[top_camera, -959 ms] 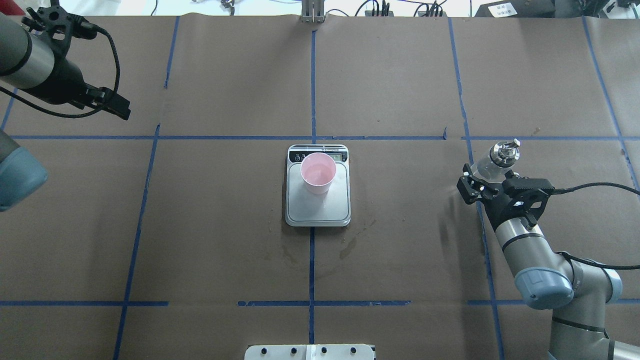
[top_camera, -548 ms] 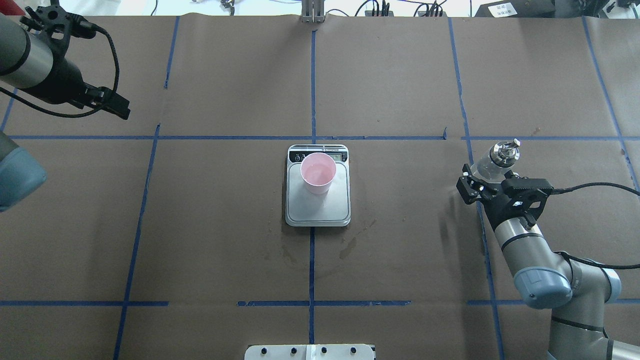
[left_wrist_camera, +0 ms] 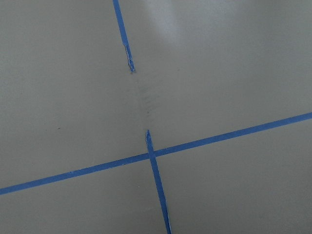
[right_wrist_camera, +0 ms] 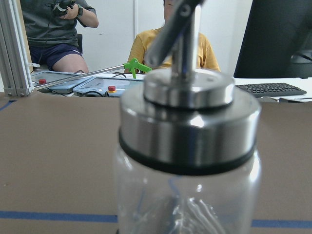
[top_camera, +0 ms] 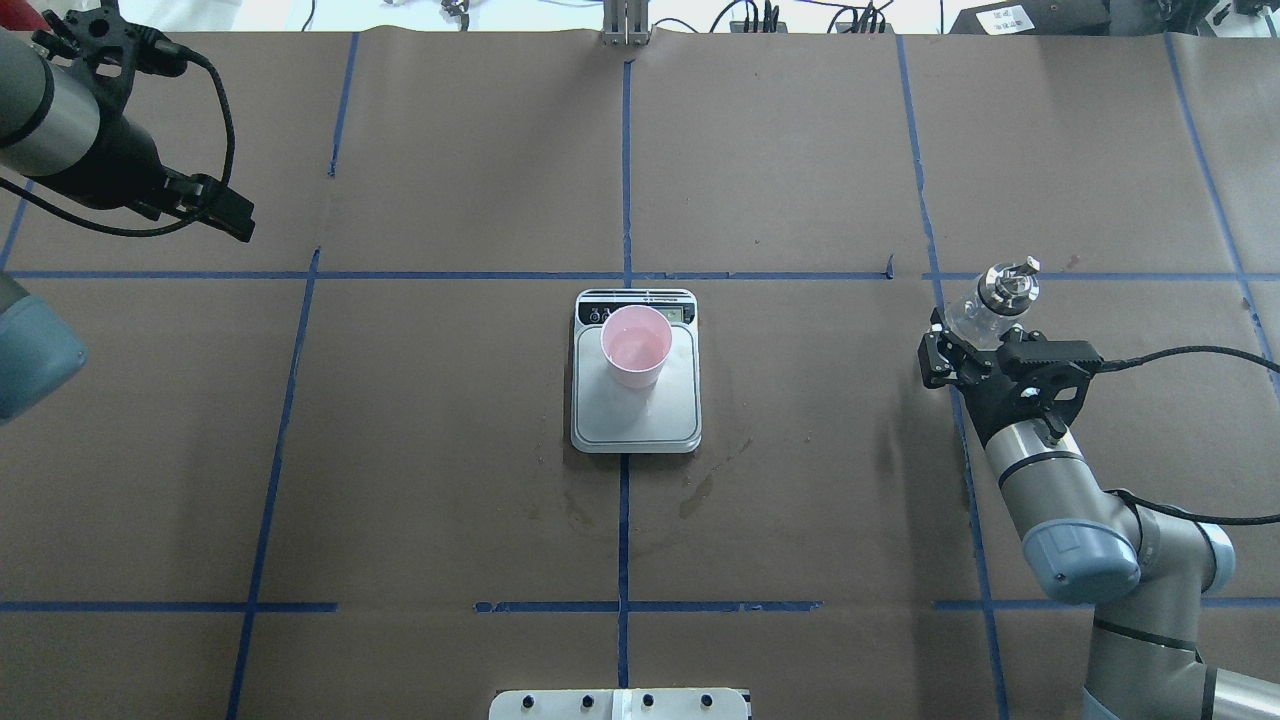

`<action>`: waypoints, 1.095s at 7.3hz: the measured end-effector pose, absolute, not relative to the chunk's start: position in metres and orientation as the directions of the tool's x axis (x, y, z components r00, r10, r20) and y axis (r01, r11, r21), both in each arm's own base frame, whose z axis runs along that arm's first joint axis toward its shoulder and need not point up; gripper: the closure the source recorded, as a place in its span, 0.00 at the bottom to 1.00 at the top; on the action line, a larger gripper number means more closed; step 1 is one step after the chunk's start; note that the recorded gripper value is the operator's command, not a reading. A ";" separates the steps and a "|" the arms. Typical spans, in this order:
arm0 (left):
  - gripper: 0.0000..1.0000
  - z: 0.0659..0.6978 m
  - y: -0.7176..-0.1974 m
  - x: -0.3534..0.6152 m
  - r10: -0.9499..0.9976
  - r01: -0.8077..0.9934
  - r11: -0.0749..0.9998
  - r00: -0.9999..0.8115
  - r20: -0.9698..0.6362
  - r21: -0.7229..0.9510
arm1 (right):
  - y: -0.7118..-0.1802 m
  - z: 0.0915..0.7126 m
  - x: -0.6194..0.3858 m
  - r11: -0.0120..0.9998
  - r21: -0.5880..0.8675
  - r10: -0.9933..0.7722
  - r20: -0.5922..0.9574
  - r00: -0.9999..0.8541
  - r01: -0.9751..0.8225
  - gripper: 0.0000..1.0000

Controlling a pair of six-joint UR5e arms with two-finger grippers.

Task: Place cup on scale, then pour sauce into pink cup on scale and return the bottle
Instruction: 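Carry the glass bottle with the right gripper toward the pink cup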

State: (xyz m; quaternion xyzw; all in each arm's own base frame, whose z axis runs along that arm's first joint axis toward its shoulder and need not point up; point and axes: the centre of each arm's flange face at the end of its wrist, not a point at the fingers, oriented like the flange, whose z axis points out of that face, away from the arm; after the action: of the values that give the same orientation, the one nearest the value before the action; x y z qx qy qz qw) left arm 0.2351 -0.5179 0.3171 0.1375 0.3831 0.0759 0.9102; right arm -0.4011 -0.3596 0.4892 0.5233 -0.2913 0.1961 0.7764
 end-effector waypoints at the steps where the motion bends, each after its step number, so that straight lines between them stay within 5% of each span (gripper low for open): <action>1: 0.01 0.319 -0.520 0.231 0.257 -0.042 0.946 0.697 -0.669 0.320 | -0.366 0.469 -0.402 0.362 0.731 -0.018 0.626 0.779 -0.579 1.00; 4: 0.01 0.364 -0.537 0.166 0.352 -0.123 0.910 0.736 -0.579 0.397 | -0.379 0.349 -0.431 0.386 0.833 -0.033 0.441 0.897 -0.396 1.00; 8: 0.01 0.403 -0.553 0.124 0.386 -0.173 0.897 0.755 -0.530 0.407 | -0.373 0.268 -0.498 0.448 0.893 -0.069 0.085 0.994 -0.045 1.00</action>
State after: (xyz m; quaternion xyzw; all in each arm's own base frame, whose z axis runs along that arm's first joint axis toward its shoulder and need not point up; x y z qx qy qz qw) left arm 0.1244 -0.5534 0.4025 0.1690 0.3153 0.1514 0.9215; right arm -0.4978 -0.3725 0.2682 0.5251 -0.0544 -0.0069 0.8493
